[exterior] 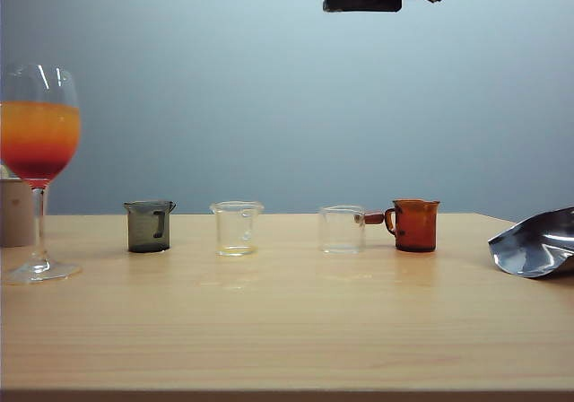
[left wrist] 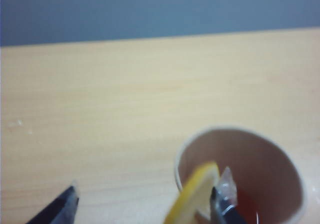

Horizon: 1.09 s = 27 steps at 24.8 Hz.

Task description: Pick up the lemon slice from the paper cup on the left and carefully insert it into the rim of the goblet.

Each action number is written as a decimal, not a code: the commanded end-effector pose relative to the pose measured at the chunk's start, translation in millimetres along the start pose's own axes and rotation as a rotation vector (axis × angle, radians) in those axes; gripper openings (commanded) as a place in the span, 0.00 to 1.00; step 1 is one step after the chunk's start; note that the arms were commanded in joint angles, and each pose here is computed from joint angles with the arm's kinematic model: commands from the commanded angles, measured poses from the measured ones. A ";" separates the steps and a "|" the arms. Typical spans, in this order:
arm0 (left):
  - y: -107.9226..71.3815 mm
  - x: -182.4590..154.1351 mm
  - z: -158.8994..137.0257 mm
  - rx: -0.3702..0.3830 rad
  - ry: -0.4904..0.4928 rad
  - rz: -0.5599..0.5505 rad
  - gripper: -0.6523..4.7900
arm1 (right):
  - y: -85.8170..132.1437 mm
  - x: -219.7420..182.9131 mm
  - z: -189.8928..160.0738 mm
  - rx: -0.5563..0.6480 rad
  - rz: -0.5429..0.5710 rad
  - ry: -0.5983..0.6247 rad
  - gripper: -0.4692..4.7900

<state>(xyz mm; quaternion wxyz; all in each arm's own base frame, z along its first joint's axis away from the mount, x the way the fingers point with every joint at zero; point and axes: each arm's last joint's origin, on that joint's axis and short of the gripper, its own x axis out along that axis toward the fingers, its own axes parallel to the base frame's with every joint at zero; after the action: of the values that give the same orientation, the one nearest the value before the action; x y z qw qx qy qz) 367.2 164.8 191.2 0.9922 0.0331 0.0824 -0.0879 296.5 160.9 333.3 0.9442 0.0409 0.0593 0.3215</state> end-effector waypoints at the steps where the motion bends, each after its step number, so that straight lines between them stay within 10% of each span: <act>1: 0.8 2.0 6.0 -0.016 -0.027 -0.028 0.74 | 0.1 -0.1 2.6 0.000 0.000 -0.019 0.07; 12: -0.2 7.7 -5.7 -0.042 -0.004 -0.041 0.73 | -1.6 5.2 -3.6 0.003 -0.005 0.001 0.07; 16: -3.3 9.7 -4.9 -0.038 -0.007 -0.049 0.50 | -2.0 6.6 -5.7 0.001 -0.005 0.011 0.07; 21: -5.7 10.4 -4.5 -0.037 -0.013 -0.095 0.49 | -2.1 6.7 -6.1 -0.001 -0.006 0.014 0.07; 25: -5.7 10.4 -4.5 -0.028 -0.013 -0.097 0.11 | -2.1 6.6 -6.0 -0.001 -0.006 0.014 0.07; 27: -6.6 10.3 -4.1 -0.027 -0.021 -0.128 0.11 | -2.0 6.6 -6.0 -0.001 -0.006 0.013 0.07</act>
<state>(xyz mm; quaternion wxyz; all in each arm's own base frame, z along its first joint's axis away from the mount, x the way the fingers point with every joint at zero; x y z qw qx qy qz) 375.4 157.8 181.5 0.9872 0.0082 0.0862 -0.1338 302.6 163.7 323.0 0.9440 0.0375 0.0759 0.3190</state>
